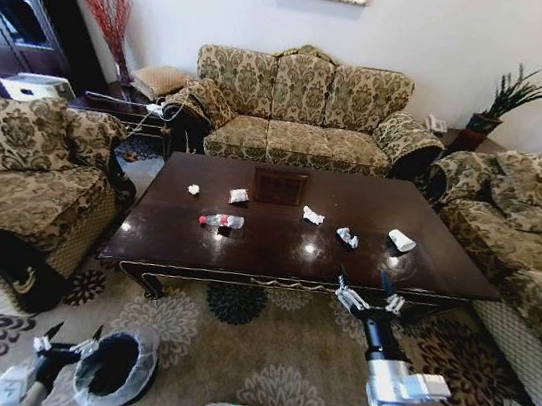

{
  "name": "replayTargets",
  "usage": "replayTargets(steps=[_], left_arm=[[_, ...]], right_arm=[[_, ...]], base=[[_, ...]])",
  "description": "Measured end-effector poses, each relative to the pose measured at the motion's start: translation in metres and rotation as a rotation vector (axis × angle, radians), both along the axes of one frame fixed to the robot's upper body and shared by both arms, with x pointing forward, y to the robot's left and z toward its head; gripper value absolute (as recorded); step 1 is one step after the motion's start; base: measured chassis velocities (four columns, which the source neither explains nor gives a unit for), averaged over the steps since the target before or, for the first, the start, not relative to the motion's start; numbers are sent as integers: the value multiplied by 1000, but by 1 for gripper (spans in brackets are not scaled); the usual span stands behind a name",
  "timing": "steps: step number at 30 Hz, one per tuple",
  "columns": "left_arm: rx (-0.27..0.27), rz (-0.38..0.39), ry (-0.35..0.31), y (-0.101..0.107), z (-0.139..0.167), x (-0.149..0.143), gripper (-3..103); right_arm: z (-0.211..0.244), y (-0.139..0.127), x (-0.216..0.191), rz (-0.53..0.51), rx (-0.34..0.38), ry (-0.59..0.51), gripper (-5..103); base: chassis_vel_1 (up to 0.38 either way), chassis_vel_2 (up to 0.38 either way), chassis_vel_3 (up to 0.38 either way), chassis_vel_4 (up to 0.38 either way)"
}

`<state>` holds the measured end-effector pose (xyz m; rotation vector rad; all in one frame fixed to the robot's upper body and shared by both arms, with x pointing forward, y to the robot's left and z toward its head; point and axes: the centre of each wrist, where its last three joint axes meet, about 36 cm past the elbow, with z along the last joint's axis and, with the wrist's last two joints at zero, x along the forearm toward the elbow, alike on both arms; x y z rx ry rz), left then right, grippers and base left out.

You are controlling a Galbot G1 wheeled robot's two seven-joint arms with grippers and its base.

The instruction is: Move to the front of the table and place the trash on the table into the trash bin.

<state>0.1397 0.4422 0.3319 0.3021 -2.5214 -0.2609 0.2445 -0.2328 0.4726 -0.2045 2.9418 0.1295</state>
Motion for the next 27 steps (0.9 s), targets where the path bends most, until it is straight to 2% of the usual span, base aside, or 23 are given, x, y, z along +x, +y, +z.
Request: replayTargets(steps=[8,11,14,18,20,23,27], left_arm=[[-58,52,62,5,-28,2,97],[-80,94,126,9,-50,-11,97],[-79,101,154,11,-61,-18,97],[-74,102,189,13,-69,-26,97],[-74,100,204,13,-72,-30,97],[-90,92,210,14,-75,-34,97],[-107,66,232,17,-81,-35,97]], right_arm=[[3,8,-1,64,-41,-7,100],[2,22,-3,125,-42,1,100],[-3,33,-3,168,-51,11,100],[-7,48,-3,215,-61,8,100],[-12,56,-3,225,-34,0,100],[-17,60,-4,223,0,6,100],[-26,56,-5,224,-8,35,100]], base=[[0,0,0,0],[12,16,-19,-16],[77,62,-65,-72],[120,124,-121,-117],[216,192,-207,-192],[214,201,-211,-200],[159,136,-150,-155]])
